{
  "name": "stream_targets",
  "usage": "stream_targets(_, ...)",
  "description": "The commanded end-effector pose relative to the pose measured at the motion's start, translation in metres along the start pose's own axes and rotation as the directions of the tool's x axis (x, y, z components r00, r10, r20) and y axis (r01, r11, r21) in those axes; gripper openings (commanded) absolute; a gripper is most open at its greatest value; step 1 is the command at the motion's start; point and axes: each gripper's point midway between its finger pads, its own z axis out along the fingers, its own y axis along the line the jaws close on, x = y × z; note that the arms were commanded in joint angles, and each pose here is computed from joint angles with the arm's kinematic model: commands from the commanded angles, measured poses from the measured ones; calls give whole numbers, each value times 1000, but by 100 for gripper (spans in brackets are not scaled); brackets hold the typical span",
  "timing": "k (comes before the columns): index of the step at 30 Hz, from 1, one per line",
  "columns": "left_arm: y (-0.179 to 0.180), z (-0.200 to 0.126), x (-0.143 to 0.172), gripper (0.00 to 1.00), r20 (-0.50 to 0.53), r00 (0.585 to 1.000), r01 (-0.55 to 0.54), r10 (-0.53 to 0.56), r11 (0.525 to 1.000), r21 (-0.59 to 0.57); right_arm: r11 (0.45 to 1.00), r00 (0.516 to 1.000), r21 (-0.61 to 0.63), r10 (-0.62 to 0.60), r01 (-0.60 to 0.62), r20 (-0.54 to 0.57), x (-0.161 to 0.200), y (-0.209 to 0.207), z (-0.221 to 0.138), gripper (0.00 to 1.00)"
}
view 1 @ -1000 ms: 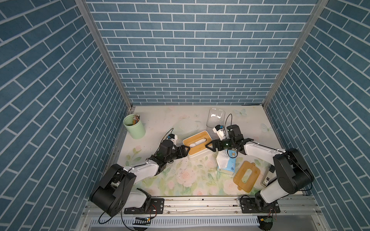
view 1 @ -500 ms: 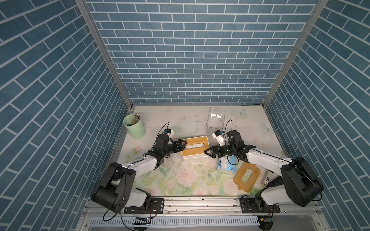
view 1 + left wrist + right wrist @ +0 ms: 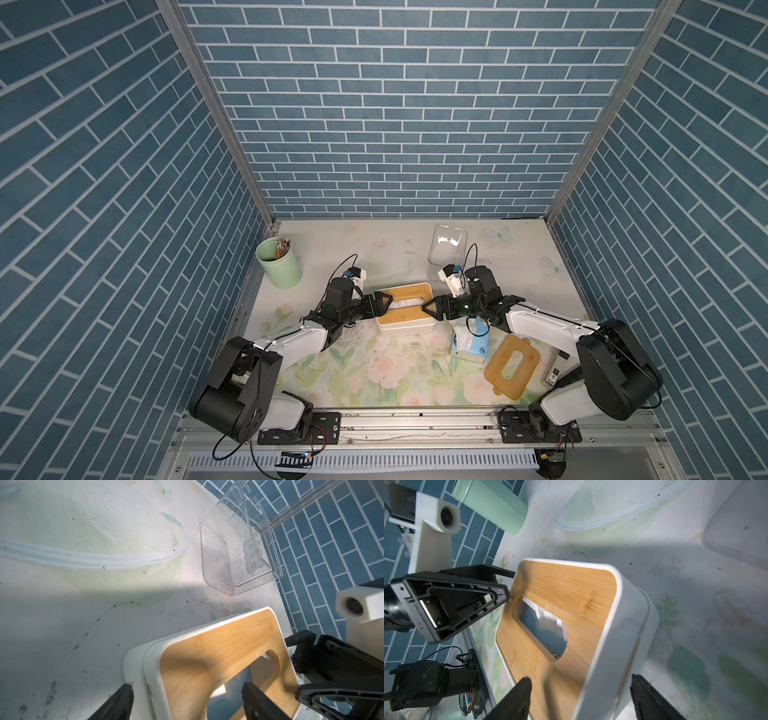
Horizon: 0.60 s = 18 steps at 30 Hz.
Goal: Put the tissue paper into the tissue box
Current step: Close the box lid on the tissue box.
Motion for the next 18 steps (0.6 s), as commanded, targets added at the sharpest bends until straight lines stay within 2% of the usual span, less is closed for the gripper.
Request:
stream_targets(1,-6,5,4,87,-24,1000,-13,14,1000,13,999,1000,-48,8,-7,16,-8,14,5,75)
stream_targets(18,-29,11,6,90,-33,999,1,2,997,73,993,997,-92,72,-74,-22,10,23,15,63)
